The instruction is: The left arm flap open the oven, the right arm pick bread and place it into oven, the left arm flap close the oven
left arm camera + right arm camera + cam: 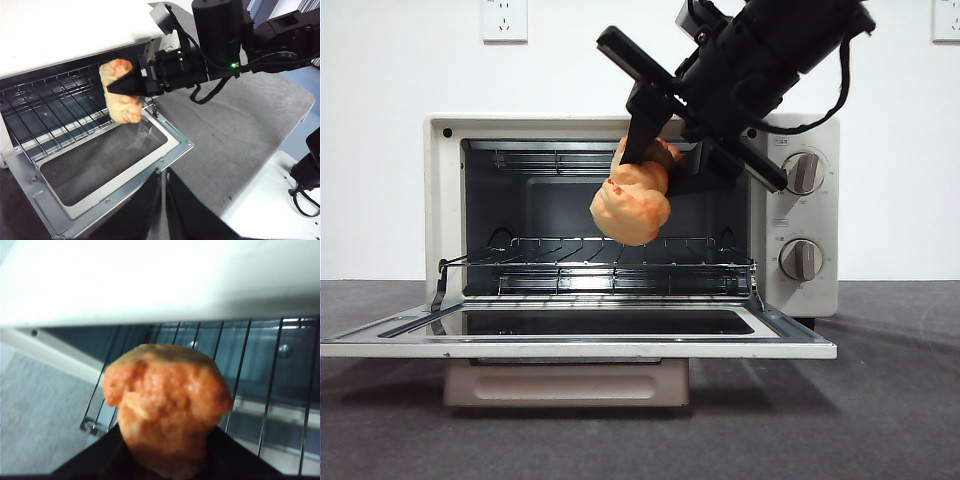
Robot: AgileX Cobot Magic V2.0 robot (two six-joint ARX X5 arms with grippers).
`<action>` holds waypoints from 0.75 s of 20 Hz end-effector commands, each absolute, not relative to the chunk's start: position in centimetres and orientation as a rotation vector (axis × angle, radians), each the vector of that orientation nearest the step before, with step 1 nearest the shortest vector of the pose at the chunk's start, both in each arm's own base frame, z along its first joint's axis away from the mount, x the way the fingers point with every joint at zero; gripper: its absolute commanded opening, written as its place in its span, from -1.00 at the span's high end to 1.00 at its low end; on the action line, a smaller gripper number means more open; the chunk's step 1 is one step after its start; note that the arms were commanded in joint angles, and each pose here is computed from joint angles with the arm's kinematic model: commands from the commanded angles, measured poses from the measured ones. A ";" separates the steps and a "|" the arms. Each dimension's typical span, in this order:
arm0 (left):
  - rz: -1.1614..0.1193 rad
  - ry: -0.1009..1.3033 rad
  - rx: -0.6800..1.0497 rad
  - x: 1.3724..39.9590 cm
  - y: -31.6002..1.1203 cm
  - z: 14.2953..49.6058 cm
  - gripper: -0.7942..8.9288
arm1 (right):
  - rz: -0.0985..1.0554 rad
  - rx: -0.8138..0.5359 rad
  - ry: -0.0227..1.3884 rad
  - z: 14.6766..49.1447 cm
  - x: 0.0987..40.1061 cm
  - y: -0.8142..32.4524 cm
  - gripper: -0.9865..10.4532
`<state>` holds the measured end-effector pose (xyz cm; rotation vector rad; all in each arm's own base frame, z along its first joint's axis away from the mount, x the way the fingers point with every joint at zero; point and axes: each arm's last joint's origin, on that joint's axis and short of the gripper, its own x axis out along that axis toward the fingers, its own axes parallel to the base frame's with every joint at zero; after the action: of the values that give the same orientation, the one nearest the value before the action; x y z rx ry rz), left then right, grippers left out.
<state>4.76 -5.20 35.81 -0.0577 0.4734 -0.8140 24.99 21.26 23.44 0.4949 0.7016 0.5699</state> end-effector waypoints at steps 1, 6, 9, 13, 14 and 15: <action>-0.818 0.454 -0.071 4.6 -5.1 36.4 0.80 | 0.546 0.514 0.681 23.2 25.4 21.8 0.59; -0.816 0.468 -0.069 4.5 -5.0 36.3 0.80 | 0.484 0.513 0.665 22.8 25.7 21.8 0.59; -0.816 0.469 -0.069 4.5 -5.0 36.3 0.80 | 0.465 0.510 0.655 22.8 25.8 21.8 0.56; -0.816 0.469 -0.069 4.5 -5.0 36.3 0.80 | 0.446 0.509 0.638 22.8 25.8 21.7 0.42; -0.816 0.468 -0.069 4.5 -5.0 36.3 0.80 | 0.446 0.509 0.635 22.9 25.9 21.7 0.41; -0.816 0.468 -0.069 4.5 -5.0 36.3 0.80 | 0.446 0.509 0.635 22.9 25.9 21.7 0.40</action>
<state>4.71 -5.14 35.62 -0.0549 0.4960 -0.8089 25.69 21.26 22.82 0.5016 0.6415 0.4412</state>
